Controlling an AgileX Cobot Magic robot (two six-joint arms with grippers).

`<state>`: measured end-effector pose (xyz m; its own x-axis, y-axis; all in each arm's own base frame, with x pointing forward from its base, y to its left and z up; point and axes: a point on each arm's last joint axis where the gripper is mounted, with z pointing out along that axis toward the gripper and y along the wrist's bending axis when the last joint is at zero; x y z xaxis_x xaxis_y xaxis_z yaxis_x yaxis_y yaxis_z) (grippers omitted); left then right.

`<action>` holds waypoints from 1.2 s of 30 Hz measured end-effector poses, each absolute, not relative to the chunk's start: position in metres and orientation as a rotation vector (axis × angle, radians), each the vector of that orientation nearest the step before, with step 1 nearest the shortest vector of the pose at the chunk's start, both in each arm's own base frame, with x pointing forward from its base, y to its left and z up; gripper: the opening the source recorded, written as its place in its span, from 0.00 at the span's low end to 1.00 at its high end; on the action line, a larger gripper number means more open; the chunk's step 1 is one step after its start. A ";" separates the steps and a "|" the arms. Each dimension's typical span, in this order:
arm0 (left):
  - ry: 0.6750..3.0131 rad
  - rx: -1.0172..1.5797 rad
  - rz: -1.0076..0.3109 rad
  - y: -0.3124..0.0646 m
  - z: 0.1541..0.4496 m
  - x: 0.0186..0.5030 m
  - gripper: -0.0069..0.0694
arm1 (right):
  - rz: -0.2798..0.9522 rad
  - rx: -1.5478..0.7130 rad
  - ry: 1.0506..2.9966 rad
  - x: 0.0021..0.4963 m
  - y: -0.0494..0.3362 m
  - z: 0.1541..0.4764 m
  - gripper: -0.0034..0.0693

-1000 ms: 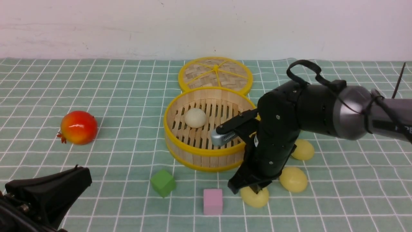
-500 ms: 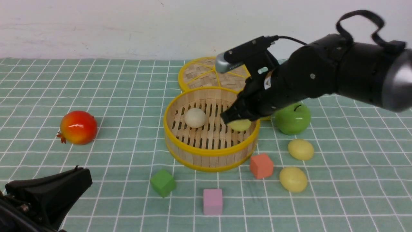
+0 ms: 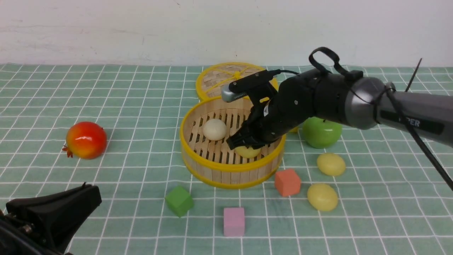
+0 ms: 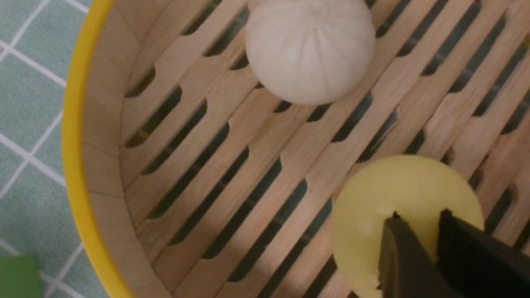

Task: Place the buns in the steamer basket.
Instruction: Use the right arm to put the steamed stuffed bun into the steamer, then use the right arm to grab a steamed stuffed bun

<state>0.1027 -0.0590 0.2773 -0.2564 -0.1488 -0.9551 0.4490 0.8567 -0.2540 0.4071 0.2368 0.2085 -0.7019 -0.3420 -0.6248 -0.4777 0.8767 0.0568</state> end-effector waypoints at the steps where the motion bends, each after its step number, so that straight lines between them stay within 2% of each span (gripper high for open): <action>1: 1.744 0.231 -0.576 -0.059 0.277 0.103 0.12 | 0.293 -0.583 2.415 0.407 0.237 0.210 0.33; 3: 1.744 0.231 -0.576 -0.059 0.277 0.103 0.12 | 0.296 -0.581 2.409 0.408 0.238 0.213 0.39; 5: 1.745 0.231 -0.576 -0.059 0.277 0.103 0.12 | 0.299 -0.580 2.401 0.407 0.237 0.221 0.53; 7: 1.745 0.231 -0.576 -0.059 0.277 0.103 0.12 | 0.302 -0.579 2.393 0.405 0.236 0.229 0.58; 8: 1.745 0.231 -0.576 -0.059 0.277 0.103 0.12 | 0.304 -0.581 2.392 0.399 0.233 0.242 0.63; 9: 1.745 0.231 -0.576 -0.059 0.277 0.103 0.12 | 0.305 -0.581 2.385 0.398 0.232 0.247 0.64; 11: 1.745 0.231 -0.576 -0.059 0.277 0.103 0.12 | 0.249 -0.631 2.400 0.381 0.220 0.282 0.66; 13: 1.745 0.231 -0.576 -0.059 0.277 0.103 0.12 | 0.194 -0.661 2.405 0.372 0.212 0.298 0.66; 14: 1.745 0.231 -0.576 -0.059 0.277 0.103 0.13 | 0.095 -0.694 2.458 0.356 0.197 0.310 0.62; 16: 1.745 0.231 -0.576 -0.059 0.277 0.103 0.13 | -0.002 -0.691 2.528 0.344 0.183 0.307 0.57; 19: 1.745 0.231 -0.576 -0.059 0.277 0.103 0.13 | -0.123 -0.590 2.687 0.328 0.155 0.273 0.42; 20: 1.745 0.231 -0.576 -0.059 0.277 0.103 0.13 | -0.122 -0.581 2.687 0.329 0.155 0.273 0.42; 21: 1.745 0.231 -0.576 -0.059 0.277 0.103 0.14 | -0.132 -0.476 2.780 0.323 0.139 0.249 0.34; 25: 1.745 0.231 -0.576 -0.059 0.277 0.103 0.14 | -0.043 -0.338 2.858 0.320 0.124 0.226 0.29; 28: 1.745 0.231 -0.576 -0.059 0.277 0.103 0.14 | 0.133 -0.270 2.826 0.327 0.121 0.222 0.33; 31: 1.747 0.232 -0.576 -0.059 0.277 0.103 0.14 | 0.230 -0.214 2.767 0.334 0.121 0.224 0.38; 36: 1.749 0.233 -0.576 -0.059 0.277 0.103 0.14 | 0.258 -0.196 2.758 0.341 0.122 0.214 0.44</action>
